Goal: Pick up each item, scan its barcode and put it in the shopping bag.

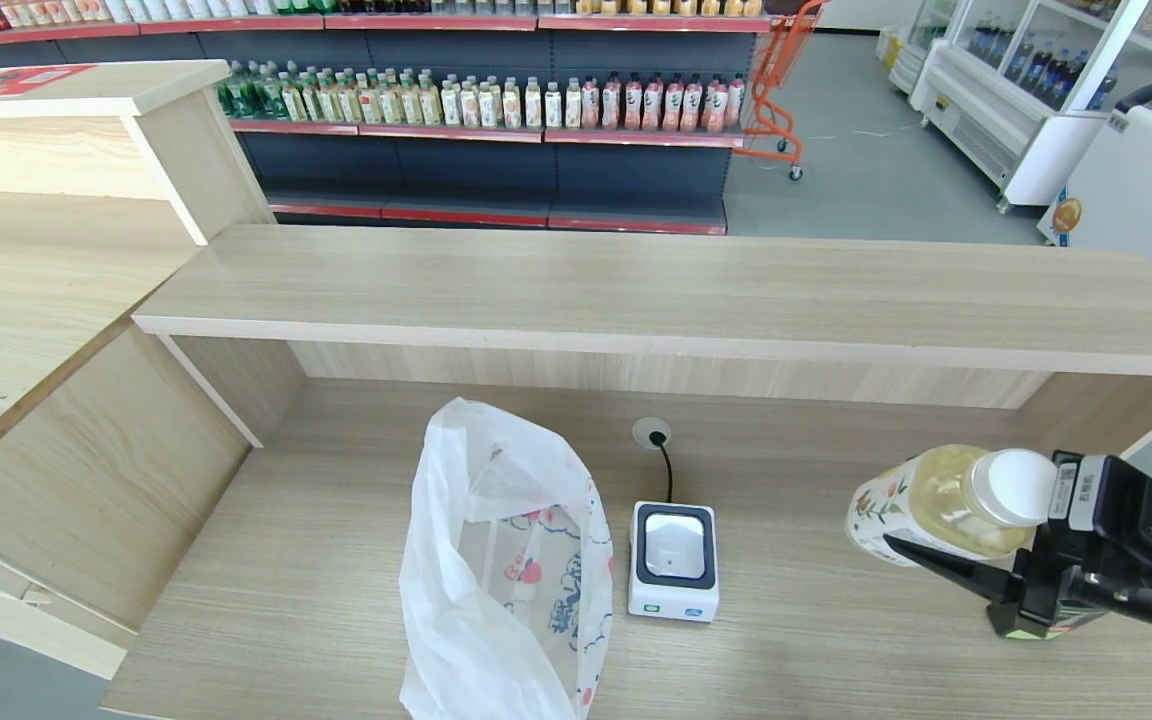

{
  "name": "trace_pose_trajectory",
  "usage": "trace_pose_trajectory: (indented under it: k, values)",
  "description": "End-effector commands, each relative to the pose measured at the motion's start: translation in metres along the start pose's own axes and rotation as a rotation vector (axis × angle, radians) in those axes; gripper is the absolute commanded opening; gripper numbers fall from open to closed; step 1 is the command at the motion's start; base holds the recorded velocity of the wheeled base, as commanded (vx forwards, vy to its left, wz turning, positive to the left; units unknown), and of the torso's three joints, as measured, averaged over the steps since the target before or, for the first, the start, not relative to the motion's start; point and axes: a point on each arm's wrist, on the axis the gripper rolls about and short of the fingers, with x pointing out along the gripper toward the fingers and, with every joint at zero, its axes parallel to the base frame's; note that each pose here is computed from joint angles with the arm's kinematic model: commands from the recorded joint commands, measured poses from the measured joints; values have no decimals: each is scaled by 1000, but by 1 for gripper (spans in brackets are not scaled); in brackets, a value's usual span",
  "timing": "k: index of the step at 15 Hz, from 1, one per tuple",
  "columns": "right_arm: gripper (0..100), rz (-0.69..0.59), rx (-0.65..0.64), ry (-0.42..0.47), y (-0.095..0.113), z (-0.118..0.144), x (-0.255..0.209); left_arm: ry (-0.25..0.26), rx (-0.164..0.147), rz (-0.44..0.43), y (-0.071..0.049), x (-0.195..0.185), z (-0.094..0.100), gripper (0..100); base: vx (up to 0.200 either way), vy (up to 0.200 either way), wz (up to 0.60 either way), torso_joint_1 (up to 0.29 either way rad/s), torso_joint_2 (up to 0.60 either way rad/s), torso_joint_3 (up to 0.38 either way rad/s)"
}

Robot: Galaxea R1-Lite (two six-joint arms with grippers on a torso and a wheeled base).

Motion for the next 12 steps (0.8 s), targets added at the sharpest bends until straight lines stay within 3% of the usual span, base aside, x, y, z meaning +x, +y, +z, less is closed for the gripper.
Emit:
trace_pose_trajectory:
  k: [1, 4, 12]
  values:
    - [0, -3, 3, 12, 9, 1, -8, 2, 0, 0, 0, 0, 0, 100, 0, 0, 0, 0, 0, 0]
    - [0, -17, 14, 11, 8, 3, -10, 2, 0, 0, 0, 0, 0, 100, 0, 0, 0, 0, 0, 0]
    - [0, -1, 102, 12, 8, 0, -6, 2, -1, 0, 0, 0, 0, 100, 0, 200, 0, 2, 4, 2]
